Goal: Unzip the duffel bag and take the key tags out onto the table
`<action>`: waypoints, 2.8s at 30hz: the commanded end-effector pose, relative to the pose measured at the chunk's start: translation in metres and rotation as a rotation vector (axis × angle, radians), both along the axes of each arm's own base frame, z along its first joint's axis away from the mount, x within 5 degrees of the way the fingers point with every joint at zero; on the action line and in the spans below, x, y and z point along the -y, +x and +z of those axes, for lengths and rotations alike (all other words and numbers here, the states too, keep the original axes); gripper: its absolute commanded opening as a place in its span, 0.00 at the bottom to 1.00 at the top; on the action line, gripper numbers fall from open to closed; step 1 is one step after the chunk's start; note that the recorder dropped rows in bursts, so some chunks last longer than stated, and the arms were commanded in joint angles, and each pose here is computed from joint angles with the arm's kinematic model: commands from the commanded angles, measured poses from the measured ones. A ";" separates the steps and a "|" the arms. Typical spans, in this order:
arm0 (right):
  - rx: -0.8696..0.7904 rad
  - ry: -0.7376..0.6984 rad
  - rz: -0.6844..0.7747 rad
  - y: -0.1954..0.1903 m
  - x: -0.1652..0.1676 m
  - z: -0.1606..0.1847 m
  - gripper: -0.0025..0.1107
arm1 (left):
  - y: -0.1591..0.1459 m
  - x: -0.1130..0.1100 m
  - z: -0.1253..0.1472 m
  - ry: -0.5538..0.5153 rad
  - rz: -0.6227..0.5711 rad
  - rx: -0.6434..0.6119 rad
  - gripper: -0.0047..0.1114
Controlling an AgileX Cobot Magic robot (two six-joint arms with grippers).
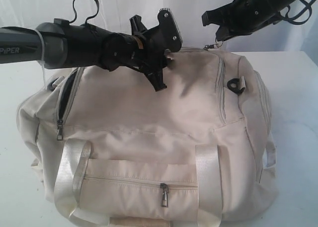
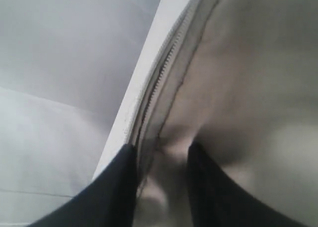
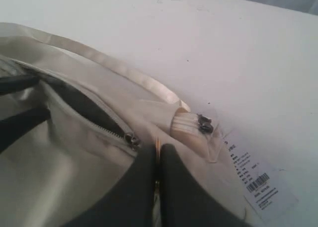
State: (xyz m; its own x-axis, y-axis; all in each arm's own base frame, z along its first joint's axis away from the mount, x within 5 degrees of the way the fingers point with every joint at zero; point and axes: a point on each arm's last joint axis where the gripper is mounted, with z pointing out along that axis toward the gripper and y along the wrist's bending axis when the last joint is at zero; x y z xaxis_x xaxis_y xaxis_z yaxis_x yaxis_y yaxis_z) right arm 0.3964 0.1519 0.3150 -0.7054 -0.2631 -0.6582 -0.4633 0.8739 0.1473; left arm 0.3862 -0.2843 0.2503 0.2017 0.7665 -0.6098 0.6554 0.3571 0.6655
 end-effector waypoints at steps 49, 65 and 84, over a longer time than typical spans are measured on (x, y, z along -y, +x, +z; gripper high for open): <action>-0.042 -0.115 0.021 -0.013 0.014 -0.004 0.02 | -0.002 0.032 0.008 -0.031 -0.070 0.093 0.18; -0.090 -0.214 0.046 -0.017 0.021 -0.008 0.02 | 0.007 0.015 0.000 -0.010 -0.007 -0.017 0.04; 0.066 -0.331 -0.086 -0.015 0.042 0.016 0.02 | 0.005 0.006 0.014 -0.002 0.002 -0.020 0.04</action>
State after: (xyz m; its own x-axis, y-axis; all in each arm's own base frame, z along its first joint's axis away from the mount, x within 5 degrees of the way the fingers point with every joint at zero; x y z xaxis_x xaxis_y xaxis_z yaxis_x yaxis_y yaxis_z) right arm 0.3794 0.1331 0.3238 -0.7132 -0.3499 -0.6074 -0.4155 0.9089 -0.0358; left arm 0.3854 -0.3068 0.2620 0.2523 0.7452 -0.6173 0.6469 0.3446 0.6803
